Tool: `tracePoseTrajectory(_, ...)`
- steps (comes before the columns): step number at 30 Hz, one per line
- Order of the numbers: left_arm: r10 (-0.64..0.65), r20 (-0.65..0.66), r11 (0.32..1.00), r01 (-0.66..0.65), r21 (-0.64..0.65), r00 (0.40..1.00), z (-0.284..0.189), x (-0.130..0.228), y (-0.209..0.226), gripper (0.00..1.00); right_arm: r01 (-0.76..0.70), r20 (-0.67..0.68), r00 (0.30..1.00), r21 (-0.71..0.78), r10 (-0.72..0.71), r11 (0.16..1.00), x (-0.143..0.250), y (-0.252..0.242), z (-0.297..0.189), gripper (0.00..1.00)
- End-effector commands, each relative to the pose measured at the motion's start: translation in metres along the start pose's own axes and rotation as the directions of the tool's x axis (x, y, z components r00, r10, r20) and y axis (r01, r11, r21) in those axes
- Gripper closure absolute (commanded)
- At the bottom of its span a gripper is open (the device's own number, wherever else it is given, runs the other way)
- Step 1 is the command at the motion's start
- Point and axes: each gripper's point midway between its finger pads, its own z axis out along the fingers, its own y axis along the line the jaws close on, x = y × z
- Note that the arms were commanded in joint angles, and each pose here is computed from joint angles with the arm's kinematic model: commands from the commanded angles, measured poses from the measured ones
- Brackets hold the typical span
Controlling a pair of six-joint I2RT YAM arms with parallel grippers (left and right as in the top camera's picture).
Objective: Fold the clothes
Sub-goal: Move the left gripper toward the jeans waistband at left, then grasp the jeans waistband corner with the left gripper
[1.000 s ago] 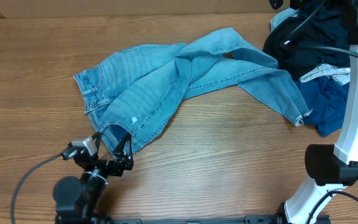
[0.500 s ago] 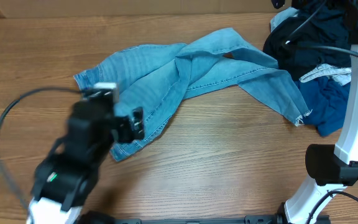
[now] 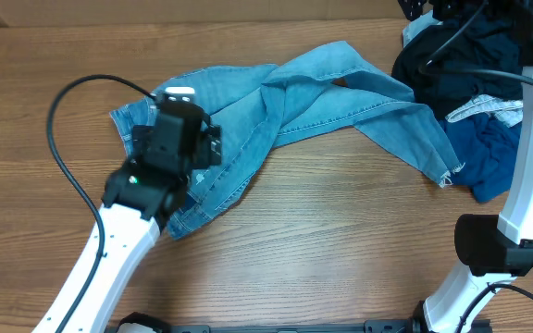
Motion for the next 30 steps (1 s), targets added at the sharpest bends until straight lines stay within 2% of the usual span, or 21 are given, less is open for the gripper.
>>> tracePoseTrajectory(1, -0.277, 0.048, 0.951, 0.281, -0.13, 0.96, 0.008, -0.015, 0.055, 0.0, -0.004, -0.012, 1.0, 0.016, 0.005, 1.0, 0.003, -0.004, 0.0, 0.0)
tracePoseTrajectory(5, -0.35, 0.047, 0.923, 0.353, -0.152, 0.935, 0.014, -0.015, 0.083, 0.0, -0.008, -0.021, 1.0, 0.027, 0.008, 1.0, 0.005, -0.006, 0.0, 0.0)
tracePoseTrajectory(9, -0.475, 0.07, 0.851, 0.478, -0.218, 0.877, 0.019, -0.01, 0.12, 0.0, -0.009, -0.023, 1.0, 0.028, 0.01, 1.0, 0.006, -0.006, 0.0, 0.0)
tracePoseTrajectory(11, -0.506, 0.062, 0.837, 0.507, -0.207, 0.86, 0.023, -0.009, 0.129, 0.0, -0.012, -0.028, 1.0, 0.027, 0.013, 1.0, 0.007, -0.006, 0.0, 0.0)
tracePoseTrajectory(18, -0.513, -0.02, 0.832, 0.492, -0.256, 0.858, 0.059, 0.011, 0.146, 0.0, -0.035, -0.063, 0.997, 0.019, 0.037, 0.999, 0.016, -0.003, -0.001, 0.0)
tracePoseTrajectory(26, -0.574, -0.05, 0.811, 0.559, -0.17, 0.817, 0.111, 0.014, 0.16, 0.0, -0.091, -0.082, 0.992, 0.019, 0.092, 0.996, 0.021, -0.002, -0.001, 0.0)
tracePoseTrajectory(30, -0.539, -0.038, 0.837, 0.531, -0.131, 0.841, 0.125, 0.009, 0.162, 0.02, -0.098, -0.082, 0.992, 0.019, 0.099, 0.995, 0.021, -0.002, -0.001, 0.0)
